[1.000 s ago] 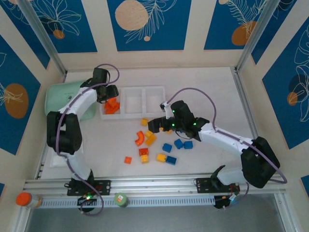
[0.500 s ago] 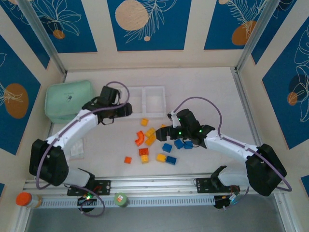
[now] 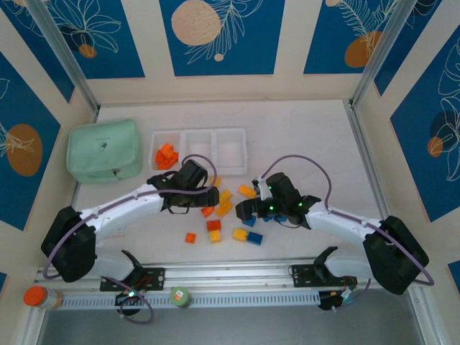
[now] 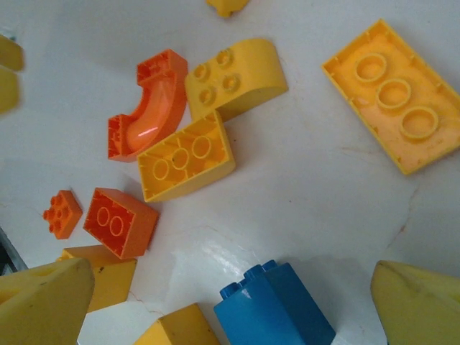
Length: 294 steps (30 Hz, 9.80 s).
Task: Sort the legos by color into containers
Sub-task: Pick up the lego from the center of the table, then place the lego in the container, then pick up the container from the center of the table, then place the lego in the container, then pick up the lego from the middle-left of the table.
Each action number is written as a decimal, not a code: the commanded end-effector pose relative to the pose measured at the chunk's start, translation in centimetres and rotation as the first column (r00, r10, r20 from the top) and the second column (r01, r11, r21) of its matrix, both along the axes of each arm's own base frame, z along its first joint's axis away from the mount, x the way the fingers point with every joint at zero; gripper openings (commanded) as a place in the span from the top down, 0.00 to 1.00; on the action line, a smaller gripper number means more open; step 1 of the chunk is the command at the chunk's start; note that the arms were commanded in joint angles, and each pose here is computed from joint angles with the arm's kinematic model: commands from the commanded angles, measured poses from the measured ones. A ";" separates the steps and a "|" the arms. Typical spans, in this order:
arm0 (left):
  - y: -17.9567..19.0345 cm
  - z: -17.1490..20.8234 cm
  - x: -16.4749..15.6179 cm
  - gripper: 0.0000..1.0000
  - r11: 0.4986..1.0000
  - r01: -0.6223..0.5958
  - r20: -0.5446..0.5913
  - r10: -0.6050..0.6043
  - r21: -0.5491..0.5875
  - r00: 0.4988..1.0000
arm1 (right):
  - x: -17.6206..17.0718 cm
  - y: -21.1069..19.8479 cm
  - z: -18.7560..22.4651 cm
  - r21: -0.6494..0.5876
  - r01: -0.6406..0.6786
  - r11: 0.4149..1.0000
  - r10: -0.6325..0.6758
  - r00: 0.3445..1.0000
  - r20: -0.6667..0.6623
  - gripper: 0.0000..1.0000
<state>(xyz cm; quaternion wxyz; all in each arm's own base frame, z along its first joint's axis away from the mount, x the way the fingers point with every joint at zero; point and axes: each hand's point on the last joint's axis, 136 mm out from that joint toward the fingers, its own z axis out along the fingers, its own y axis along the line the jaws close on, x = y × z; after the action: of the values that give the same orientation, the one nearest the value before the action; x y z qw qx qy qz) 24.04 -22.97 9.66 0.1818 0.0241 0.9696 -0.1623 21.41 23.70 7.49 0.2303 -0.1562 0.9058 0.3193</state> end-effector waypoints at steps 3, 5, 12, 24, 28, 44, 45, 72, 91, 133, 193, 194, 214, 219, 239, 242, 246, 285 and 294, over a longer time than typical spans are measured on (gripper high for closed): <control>-0.6 -2.5 -0.4 0.17 0.998 -0.027 -0.046 0.030 0.056 0.998 | -0.1 0.3 0.8 0.045 -0.019 0.999 0.017 0.999 0.044 0.01; -0.6 -3.3 -0.3 0.17 0.996 -0.019 -0.050 0.024 0.093 0.998 | 0.0 0.3 0.9 0.047 -0.016 0.999 0.014 0.999 0.045 0.01; 0.3 -4.3 1.8 0.16 0.980 -0.067 0.011 0.066 0.186 0.998 | 0.1 0.4 0.9 0.049 -0.021 0.999 0.018 0.999 0.051 0.01; 0.3 -7.0 2.9 0.17 0.969 -0.097 -0.022 0.105 0.226 0.994 | 0.2 0.3 0.7 0.035 -0.017 0.999 0.015 0.998 0.053 0.01; 1.6 -7.3 2.4 0.22 0.964 -0.116 -0.022 0.124 0.239 0.992 | 0.3 0.4 0.8 0.038 -0.020 0.999 0.018 0.998 0.055 0.01; 2.5 -8.2 1.4 0.54 0.965 -0.111 -0.064 0.129 0.236 0.990 | 0.6 0.7 0.6 0.032 -0.024 0.999 0.022 0.999 0.049 0.01; 2.6 -8.0 1.4 0.55 0.964 -0.111 -0.060 0.129 0.240 0.990 | 0.6 0.7 0.5 0.031 -0.026 0.999 0.024 0.999 0.047 0.01; 10.5 3.9 10.5 0.60 0.952 -0.270 0.194 0.241 0.141 0.951 | 2.0 4.9 5.6 0.094 -0.065 0.993 0.060 0.996 0.061 0.01; 14.3 1.4 23.5 0.45 0.927 -0.348 0.158 0.326 0.141 0.932 | 4.2 6.9 9.3 0.143 -0.032 0.989 0.022 0.997 0.071 0.01; 7.1 -1.2 -7.3 0.31 0.998 -0.003 -0.089 0.008 0.058 0.996 | -6.1 6.6 2.3 -0.062 -0.070 0.996 0.064 0.994 -0.093 0.01; 8.1 0.1 -3.1 0.72 0.958 -0.073 0.064 0.057 0.278 0.996 | -1.8 5.5 5.4 0.014 0.001 1.000 -0.001 1.000 -0.005 0.01; 8.3 1.2 -2.0 0.72 0.960 -0.092 0.095 0.069 0.266 0.993 | -1.3 5.6 5.8 0.028 0.004 1.000 -0.004 1.000 0.003 0.01; 16.0 3.1 21.7 0.72 0.912 -0.372 0.175 0.343 0.172 0.923 | 3.6 6.7 7.1 0.075 0.032 0.997 -0.032 0.999 0.004 0.01; 16.0 2.7 23.9 0.59 0.922 -0.352 0.173 0.325 0.161 0.930 | 3.9 6.5 7.3 0.078 0.037 0.996 -0.038 0.999 0.010 0.01; 10.5 5.2 13.0 0.43 0.983 -0.183 0.128 0.184 -0.021 0.975 | 0.9 3.1 5.0 -0.010 0.037 0.999 -0.038 0.998 -0.055 0.01; 8.9 5.0 10.2 0.42 0.991 -0.129 0.126 0.132 -0.036 0.983 | 0.2 2.2 4.0 -0.024 0.054 0.998 -0.056 0.995 -0.082 0.01; 6.9 4.6 6.4 0.40 0.999 -0.045 0.116 0.046 -0.014 0.992 | -0.6 1.1 3.2 -0.039 0.078 0.996 -0.082 0.992 -0.101 0.01; -2.3 -6.2 -4.9 0.17 0.954 0.194 -0.182 -0.154 0.229 0.971 | -2.4 -3.3 1.2 -0.027 0.203 0.979 -0.205 0.969 -0.137 0.01; -2.6 -7.6 -6.0 0.19 0.968 0.166 -0.210 -0.125 0.190 0.970 | -2.2 -3.5 1.2 -0.005 0.212 0.977 -0.211 0.967 -0.144 0.01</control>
<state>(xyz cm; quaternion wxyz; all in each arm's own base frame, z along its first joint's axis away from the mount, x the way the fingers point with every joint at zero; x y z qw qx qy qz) 18.69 -25.43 2.67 0.0774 0.1101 0.9880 -0.0751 19.53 19.99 8.62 0.2011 -0.0318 0.9346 0.2918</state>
